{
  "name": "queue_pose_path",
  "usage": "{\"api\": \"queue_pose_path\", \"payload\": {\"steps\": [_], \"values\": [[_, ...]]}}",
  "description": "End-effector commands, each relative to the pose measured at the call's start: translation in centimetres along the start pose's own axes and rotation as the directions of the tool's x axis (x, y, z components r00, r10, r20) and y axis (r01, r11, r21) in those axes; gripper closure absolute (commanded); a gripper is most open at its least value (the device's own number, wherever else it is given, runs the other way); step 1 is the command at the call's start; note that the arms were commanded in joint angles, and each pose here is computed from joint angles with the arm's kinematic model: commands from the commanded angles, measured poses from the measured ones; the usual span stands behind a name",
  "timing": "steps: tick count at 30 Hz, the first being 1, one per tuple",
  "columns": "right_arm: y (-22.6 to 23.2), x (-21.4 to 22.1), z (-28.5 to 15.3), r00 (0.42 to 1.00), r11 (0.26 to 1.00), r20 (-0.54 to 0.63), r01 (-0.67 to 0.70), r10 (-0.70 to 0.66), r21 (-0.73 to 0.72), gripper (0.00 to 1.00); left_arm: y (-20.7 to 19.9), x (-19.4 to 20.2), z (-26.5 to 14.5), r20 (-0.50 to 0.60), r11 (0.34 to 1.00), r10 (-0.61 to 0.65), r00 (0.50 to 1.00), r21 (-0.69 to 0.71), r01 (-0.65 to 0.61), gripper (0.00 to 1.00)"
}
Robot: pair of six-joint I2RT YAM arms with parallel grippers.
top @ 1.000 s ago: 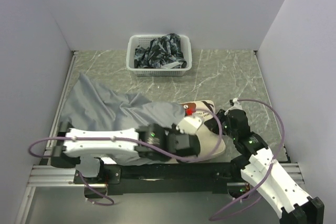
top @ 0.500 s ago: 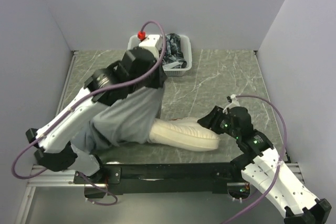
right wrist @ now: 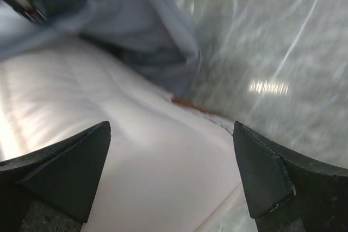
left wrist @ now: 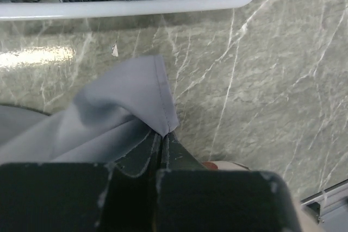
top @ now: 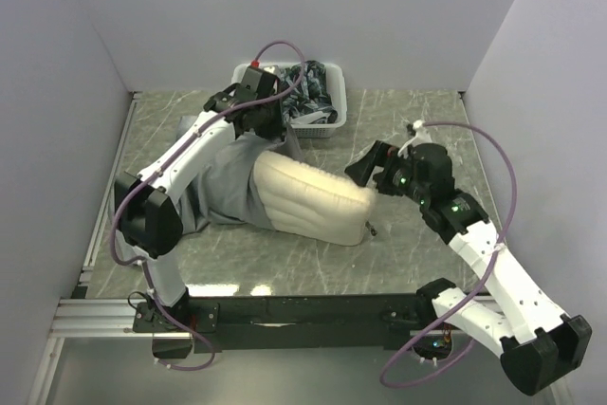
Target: Put the pillow into the pillowcase
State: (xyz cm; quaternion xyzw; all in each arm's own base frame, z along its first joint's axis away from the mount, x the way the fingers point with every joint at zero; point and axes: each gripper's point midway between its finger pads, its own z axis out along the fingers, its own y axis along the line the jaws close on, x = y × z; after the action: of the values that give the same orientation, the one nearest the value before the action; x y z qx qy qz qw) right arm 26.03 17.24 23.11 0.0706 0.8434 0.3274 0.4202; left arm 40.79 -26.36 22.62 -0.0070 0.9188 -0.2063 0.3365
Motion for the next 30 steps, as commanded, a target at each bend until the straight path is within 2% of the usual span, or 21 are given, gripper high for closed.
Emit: {"api": "queue_pose_path", "payload": {"steps": [1,6,9,14,18,22,30], "values": [[3.0,-6.4,-2.3,0.975,0.991,0.198,0.118,-0.102,-0.068,0.00,-1.2,-2.0,-0.4,0.072,0.996,0.000,0.997,0.087,-0.006,0.99],[4.3,-9.2,-5.2,0.915,0.972,0.361,0.222,-0.180,-0.078,0.00,-1.1,-1.5,0.7,0.049,0.993,0.002,0.999,0.114,-0.008,0.99],[2.7,-8.4,-4.7,0.901,0.969,0.381,0.242,-0.207,-0.046,0.00,-1.5,-1.3,0.7,0.061,0.990,0.001,0.998,0.142,-0.010,0.99],[1.3,-7.0,-3.7,0.898,0.968,0.386,0.247,-0.212,-0.042,0.00,-1.2,-0.4,0.8,0.049,0.988,0.006,0.999,0.154,-0.013,0.99],[-0.4,-4.3,-1.2,0.923,0.967,0.318,0.249,-0.219,-0.056,0.00,-1.3,-0.2,0.7,0.053,0.985,0.005,0.999,0.170,-0.014,0.99],[-0.7,-3.2,-1.1,0.917,0.966,0.350,0.239,-0.191,-0.101,0.00,-1.7,0.0,0.8,0.048,0.983,0.014,0.999,0.183,-0.022,0.99],[2.0,-2.6,-1.3,0.929,0.939,0.330,0.252,-0.167,-0.235,0.03,-4.3,-0.1,-0.1,0.080,0.970,0.061,0.995,0.229,-0.078,0.98]]}}
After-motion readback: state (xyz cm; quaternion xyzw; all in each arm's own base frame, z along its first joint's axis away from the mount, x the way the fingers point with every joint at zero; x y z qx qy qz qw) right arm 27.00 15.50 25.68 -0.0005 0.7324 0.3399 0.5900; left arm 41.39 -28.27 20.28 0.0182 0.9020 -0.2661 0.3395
